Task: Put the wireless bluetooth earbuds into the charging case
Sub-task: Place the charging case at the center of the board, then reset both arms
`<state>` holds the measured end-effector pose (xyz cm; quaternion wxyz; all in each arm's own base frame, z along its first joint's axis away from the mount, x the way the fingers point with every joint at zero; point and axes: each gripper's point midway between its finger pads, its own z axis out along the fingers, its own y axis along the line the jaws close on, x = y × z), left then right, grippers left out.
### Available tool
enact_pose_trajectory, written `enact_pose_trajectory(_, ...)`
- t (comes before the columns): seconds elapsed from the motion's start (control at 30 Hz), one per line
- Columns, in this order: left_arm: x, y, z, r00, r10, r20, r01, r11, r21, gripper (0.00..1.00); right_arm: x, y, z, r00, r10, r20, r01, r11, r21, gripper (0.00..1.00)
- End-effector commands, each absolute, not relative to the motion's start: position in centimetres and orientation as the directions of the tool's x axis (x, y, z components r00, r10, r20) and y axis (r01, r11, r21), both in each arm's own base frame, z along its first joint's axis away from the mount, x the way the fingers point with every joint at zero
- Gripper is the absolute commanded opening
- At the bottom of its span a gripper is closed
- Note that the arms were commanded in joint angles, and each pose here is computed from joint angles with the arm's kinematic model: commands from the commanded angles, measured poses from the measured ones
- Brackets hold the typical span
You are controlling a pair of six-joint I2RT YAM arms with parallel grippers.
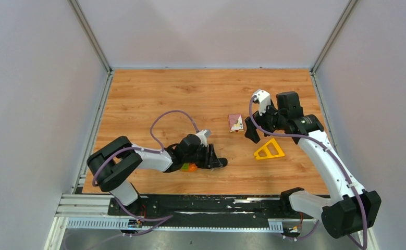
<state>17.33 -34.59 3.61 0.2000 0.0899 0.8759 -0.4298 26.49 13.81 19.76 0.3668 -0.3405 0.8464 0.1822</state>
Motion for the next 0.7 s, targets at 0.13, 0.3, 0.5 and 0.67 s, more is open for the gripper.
enact_pose_trajectory(0.13, 19.8, -32.3, 6.0, -0.859, -0.041, -0.511, 0.307, 0.756, -0.578, 1.00, 28.3, 12.8, 20.9, -0.460, -0.431, -0.776, -0.670, 0.742, -0.015, 0.99)
enact_pose_trajectory(0.3, 21.9, -28.2, 12.2, -0.706, 0.068, -0.705, 0.423, 0.839, -0.342, 1.00, 29.5, 11.5, 21.9, -0.449, -0.397, -0.801, -0.588, 0.806, -0.070, 0.99)
enact_pose_trajectory(0.5, 26.0, -18.1, 23.3, -0.355, 0.120, -0.927, 0.260, 0.965, 0.025, 1.00, 30.9, 11.0, 23.3, -0.430, -0.341, -0.836, -0.515, 0.853, -0.083, 0.99)
enact_pose_trajectory(0.67, 26.9, -10.6, 26.4, -0.215, 0.071, -0.974, 0.048, 0.997, 0.062, 1.00, 31.3, 10.9, 23.6, -0.425, -0.318, -0.847, -0.517, 0.854, -0.062, 0.99)
